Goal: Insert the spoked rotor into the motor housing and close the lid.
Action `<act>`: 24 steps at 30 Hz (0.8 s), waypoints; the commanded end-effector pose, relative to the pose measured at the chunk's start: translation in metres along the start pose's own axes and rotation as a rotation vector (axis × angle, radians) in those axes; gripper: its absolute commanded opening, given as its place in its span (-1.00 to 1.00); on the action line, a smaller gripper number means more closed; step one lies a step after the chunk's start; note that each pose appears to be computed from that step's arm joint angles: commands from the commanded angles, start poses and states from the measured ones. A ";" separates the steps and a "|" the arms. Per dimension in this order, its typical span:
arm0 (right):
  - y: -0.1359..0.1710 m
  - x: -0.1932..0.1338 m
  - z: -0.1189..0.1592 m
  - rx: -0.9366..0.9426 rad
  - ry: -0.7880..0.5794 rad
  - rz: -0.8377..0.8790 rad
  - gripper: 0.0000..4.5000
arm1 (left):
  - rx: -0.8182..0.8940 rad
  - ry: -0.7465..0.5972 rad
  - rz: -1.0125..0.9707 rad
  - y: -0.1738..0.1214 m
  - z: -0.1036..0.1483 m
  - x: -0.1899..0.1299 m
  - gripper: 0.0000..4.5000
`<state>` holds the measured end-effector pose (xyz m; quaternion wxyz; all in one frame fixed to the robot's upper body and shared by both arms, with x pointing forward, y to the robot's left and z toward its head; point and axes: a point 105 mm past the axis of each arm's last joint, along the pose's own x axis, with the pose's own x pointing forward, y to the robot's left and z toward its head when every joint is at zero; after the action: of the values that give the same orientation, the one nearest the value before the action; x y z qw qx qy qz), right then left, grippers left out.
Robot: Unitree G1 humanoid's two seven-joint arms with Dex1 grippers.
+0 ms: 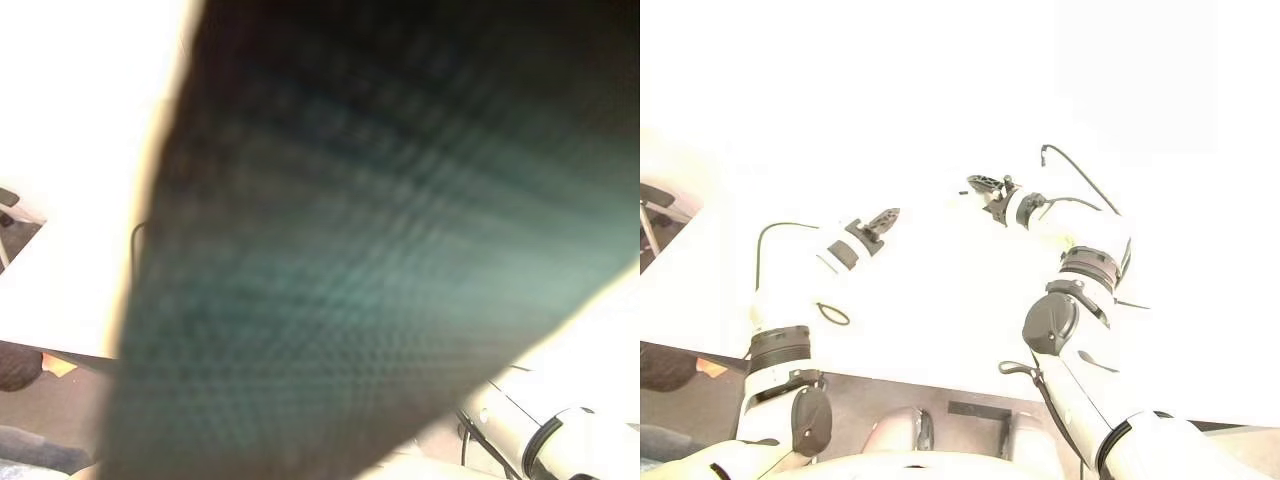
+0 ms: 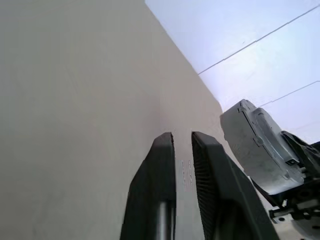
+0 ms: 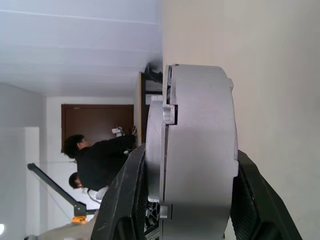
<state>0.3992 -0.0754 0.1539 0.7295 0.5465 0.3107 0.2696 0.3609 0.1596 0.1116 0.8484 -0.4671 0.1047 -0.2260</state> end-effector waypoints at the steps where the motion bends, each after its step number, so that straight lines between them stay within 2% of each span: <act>1: 0.036 0.002 -0.017 -0.078 0.106 0.143 -0.08 | -0.039 -0.046 -0.140 -0.029 0.016 -0.011 -0.15; 4: 0.033 0.004 -0.029 -0.097 0.163 0.135 -0.08 | -0.115 -0.044 -0.252 -0.048 0.015 -0.017 0.27; 8: 0.036 0.004 -0.036 -0.110 0.196 0.154 -0.08 | -0.188 -0.004 -0.289 -0.054 0.004 -0.015 0.89; 9: 0.042 0.003 -0.039 -0.120 0.213 0.181 -0.08 | -0.237 0.017 -0.298 -0.055 -0.001 -0.013 0.99; 12: 0.052 -0.001 -0.043 -0.145 0.238 0.224 -0.08 | -0.311 0.064 -0.309 -0.058 -0.011 -0.007 0.99; 18: 0.057 -0.004 -0.041 -0.158 0.222 0.245 -0.08 | -0.335 0.088 -0.272 -0.053 -0.015 -0.001 0.99; 24: 0.056 -0.004 -0.046 -0.174 0.224 0.248 -0.08 | -0.367 0.114 -0.316 -0.064 -0.022 0.009 0.99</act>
<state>0.3633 -0.0382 0.1788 0.6989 0.4874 0.3280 0.4078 0.3400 0.1170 0.1356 0.7082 -0.6097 0.1364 -0.3287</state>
